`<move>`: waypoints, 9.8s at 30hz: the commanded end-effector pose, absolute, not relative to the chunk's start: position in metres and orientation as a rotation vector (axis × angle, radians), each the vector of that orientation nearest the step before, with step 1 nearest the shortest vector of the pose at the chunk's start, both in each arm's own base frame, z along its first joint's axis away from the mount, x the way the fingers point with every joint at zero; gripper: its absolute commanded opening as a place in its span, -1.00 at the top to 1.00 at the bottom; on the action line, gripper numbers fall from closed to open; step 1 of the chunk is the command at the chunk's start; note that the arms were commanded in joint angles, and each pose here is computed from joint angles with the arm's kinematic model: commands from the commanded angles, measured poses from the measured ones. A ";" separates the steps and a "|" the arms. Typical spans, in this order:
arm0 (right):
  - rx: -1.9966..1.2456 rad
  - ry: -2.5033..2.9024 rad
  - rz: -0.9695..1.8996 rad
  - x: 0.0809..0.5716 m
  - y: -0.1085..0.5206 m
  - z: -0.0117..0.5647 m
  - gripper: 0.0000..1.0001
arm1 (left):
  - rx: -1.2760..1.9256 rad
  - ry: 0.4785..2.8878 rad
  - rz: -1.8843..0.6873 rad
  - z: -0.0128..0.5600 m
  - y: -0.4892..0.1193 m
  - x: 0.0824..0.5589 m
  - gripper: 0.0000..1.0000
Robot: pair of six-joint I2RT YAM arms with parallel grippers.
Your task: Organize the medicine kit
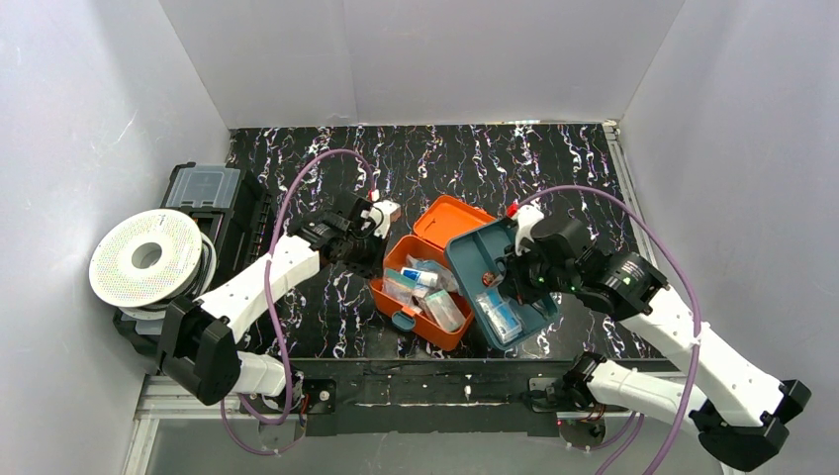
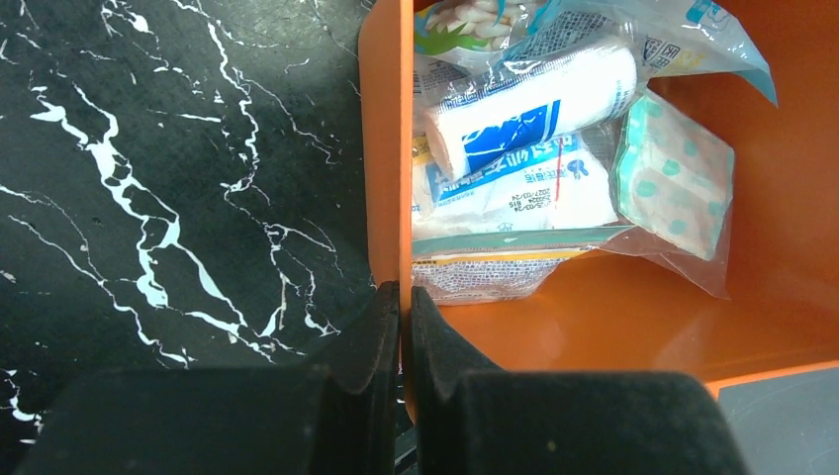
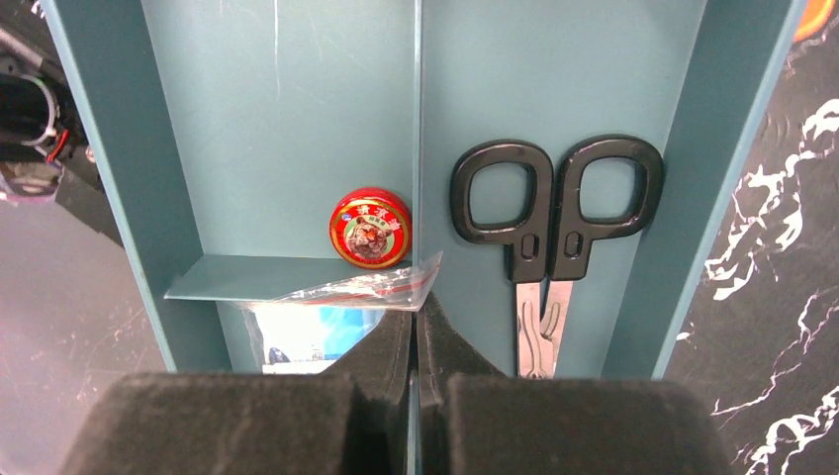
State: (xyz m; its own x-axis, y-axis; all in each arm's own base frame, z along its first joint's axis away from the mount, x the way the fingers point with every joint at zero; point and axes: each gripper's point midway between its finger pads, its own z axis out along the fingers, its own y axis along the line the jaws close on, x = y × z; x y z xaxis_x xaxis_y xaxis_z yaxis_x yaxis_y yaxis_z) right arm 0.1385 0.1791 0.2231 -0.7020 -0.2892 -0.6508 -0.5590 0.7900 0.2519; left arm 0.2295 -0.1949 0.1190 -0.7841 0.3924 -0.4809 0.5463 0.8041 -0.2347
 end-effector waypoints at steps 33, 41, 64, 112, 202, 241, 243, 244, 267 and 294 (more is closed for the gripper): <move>-1.110 2.170 0.573 0.170 0.270 0.252 0.97 | 0.384 2.174 -0.378 0.251 -0.133 0.208 -0.97; -1.169 2.122 0.551 0.182 0.294 0.246 0.97 | 0.347 2.063 -0.537 0.250 -0.135 0.181 -0.96; -1.148 2.224 0.453 0.203 0.310 0.190 0.97 | 0.318 2.055 -0.697 0.214 -0.137 0.147 -0.96; -1.262 2.344 0.373 0.171 0.293 0.120 0.97 | 0.323 2.077 -0.699 0.207 -0.138 0.146 -0.96; 0.359 2.204 0.515 0.223 0.132 0.151 -0.51 | 0.349 2.501 -0.523 0.143 -0.193 0.236 -0.71; 0.650 2.117 0.506 0.266 0.097 0.132 -0.38 | 0.384 2.596 -0.559 0.126 -0.191 0.215 1.00; 0.632 2.120 0.537 0.272 0.100 0.132 -0.37 | 0.384 2.593 -0.562 0.128 -0.190 0.212 1.00; 0.628 2.122 0.545 0.275 0.101 0.131 -0.36 | 0.385 2.597 -0.561 0.129 -0.189 0.210 1.00; 0.606 2.152 0.849 0.325 0.137 0.096 0.97 | 0.372 2.669 -0.547 0.129 -0.178 0.189 0.57; 0.462 2.011 1.225 0.378 0.189 0.102 0.97 | 0.423 2.689 -0.560 0.123 -0.177 0.183 0.64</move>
